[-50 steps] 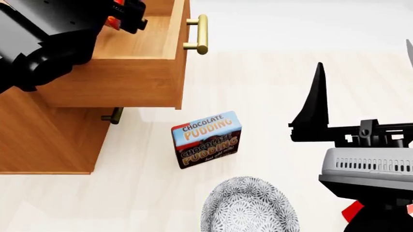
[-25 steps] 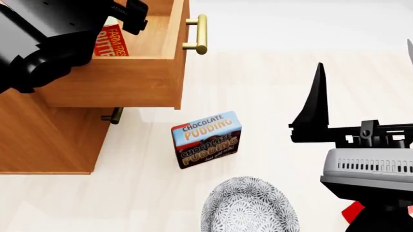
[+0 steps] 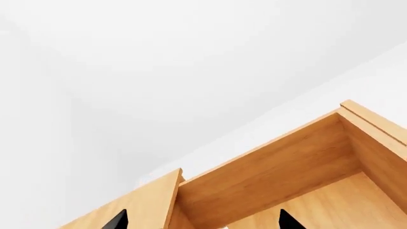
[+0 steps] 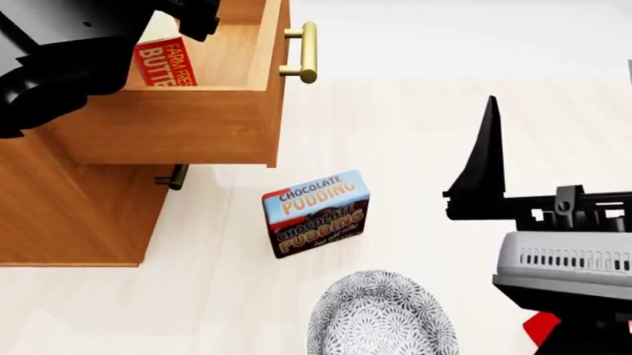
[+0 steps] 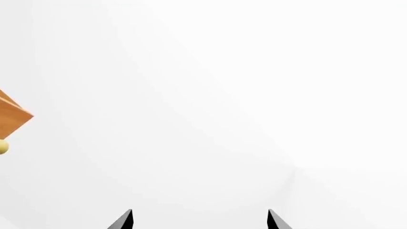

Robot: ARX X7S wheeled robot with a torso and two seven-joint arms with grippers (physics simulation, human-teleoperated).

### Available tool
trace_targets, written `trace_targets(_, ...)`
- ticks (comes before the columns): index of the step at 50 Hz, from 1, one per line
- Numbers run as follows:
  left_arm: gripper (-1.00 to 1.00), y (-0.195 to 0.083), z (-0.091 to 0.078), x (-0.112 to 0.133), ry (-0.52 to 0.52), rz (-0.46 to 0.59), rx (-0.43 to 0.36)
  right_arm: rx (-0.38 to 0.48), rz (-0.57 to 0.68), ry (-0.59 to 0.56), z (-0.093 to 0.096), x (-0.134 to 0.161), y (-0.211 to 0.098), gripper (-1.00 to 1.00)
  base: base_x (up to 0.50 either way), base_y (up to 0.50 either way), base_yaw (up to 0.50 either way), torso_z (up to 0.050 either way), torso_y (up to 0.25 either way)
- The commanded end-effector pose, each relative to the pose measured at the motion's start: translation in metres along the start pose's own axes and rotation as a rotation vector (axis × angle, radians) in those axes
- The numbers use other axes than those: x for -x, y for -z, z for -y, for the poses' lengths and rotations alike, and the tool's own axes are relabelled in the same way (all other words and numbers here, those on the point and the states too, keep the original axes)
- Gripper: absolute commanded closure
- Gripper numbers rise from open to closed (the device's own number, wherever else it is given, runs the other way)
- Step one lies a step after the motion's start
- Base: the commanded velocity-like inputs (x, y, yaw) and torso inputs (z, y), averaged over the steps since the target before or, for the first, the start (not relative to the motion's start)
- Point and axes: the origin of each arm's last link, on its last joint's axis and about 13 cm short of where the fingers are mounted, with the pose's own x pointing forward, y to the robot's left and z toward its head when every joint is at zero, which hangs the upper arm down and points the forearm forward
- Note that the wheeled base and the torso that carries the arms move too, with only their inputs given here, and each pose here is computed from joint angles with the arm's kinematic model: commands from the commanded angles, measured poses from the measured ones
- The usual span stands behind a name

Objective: Put the butter at the front in the top drawer of the cabinet and close it.

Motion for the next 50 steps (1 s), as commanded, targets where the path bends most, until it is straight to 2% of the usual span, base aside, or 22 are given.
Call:
trace_targets(1, -1.0, -0.014, -0.011, 0.01, -0.03, 0.037, -0.016, 0.003, 0.004, 0.005, 0.002, 0.001, -0.001, -1.0, 0.0, 0.0, 0.0, 0.0, 0.0)
trace_targets(12, -1.0, -0.029, -0.026, 0.021, -0.062, 0.086, -0.001, 0.004, 0.008, 0.009, 0.003, 0.002, -0.002, -1.0, 0.0, 0.0, 0.0, 0.0, 0.0)
trace_targets(20, -1.0, -0.039, -0.031, 0.042, -0.062, 0.163, 0.028, 0.005, 0.017, 0.016, 0.006, 0.0, -0.005, -1.0, 0.0, 0.0, 0.0, 0.0, 0.0)
trace_targets(27, -1.0, -0.049, -0.026, 0.07, -0.04, 0.282, 0.04, 0.011, 0.023, 0.017, 0.006, -0.003, -0.007, -1.0, 0.0, 0.0, 0.0, 0.0, 0.0)
trace_targets(34, -1.0, -0.054, -0.022, 0.087, -0.012, 0.357, 0.095, 0.009, 0.019, 0.013, 0.004, -0.003, -0.005, -1.0, 0.0, 0.0, 0.0, 0.0, 0.0)
trace_targets(43, -1.0, -0.056, -0.015, 0.102, 0.042, 0.423, 0.178, 0.007, 0.015, 0.008, 0.001, -0.004, -0.003, -1.0, 0.0, 0.0, 0.0, 0.0, 0.0)
trace_targets(47, -1.0, -0.057, -0.006, 0.114, 0.097, 0.471, 0.257, 0.009, 0.017, 0.006, 0.002, -0.005, -0.004, -1.0, 0.0, 0.0, 0.0, 0.0, 0.0)
trace_targets(50, -1.0, -0.058, 0.001, 0.122, 0.132, 0.496, 0.286, 0.01, 0.017, 0.005, 0.001, -0.005, -0.005, -1.0, 0.0, 0.0, 0.0, 0.0, 0.0)
